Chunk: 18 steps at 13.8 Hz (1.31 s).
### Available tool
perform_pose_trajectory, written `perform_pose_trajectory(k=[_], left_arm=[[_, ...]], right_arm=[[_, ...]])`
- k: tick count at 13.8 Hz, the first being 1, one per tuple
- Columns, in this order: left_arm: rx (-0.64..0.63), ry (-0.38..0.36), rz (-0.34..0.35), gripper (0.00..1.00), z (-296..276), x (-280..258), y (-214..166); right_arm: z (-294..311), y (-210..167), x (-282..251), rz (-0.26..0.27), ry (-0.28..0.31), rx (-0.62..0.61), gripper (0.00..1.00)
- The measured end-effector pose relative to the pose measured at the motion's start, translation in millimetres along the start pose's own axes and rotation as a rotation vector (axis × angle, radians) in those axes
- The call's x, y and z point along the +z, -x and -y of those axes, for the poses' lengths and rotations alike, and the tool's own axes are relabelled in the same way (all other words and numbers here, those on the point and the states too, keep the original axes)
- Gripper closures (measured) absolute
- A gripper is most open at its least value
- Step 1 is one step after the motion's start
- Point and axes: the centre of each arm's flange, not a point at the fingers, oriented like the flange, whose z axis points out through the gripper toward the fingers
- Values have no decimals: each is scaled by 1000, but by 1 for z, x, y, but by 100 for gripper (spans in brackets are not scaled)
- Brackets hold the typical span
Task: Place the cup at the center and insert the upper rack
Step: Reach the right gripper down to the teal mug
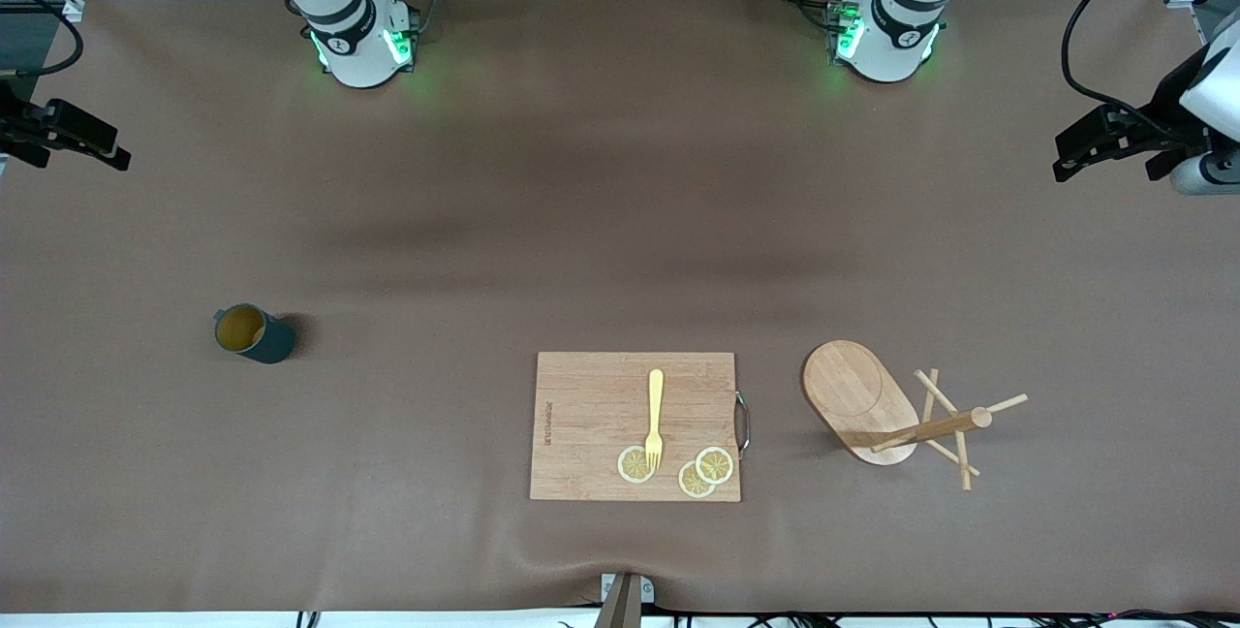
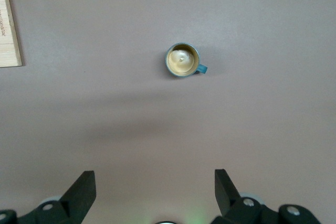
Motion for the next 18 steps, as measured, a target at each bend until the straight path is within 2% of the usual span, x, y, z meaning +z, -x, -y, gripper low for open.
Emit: perform_pose_trajectory(k=[13,18], left_arm=[[-12,0,13,0,6,8,-7],[-9,1,9,0,5,13,-12]], right_arm=[[0,-3,5,10,1,1,0],[0,-35,47,34,12,4,0]])
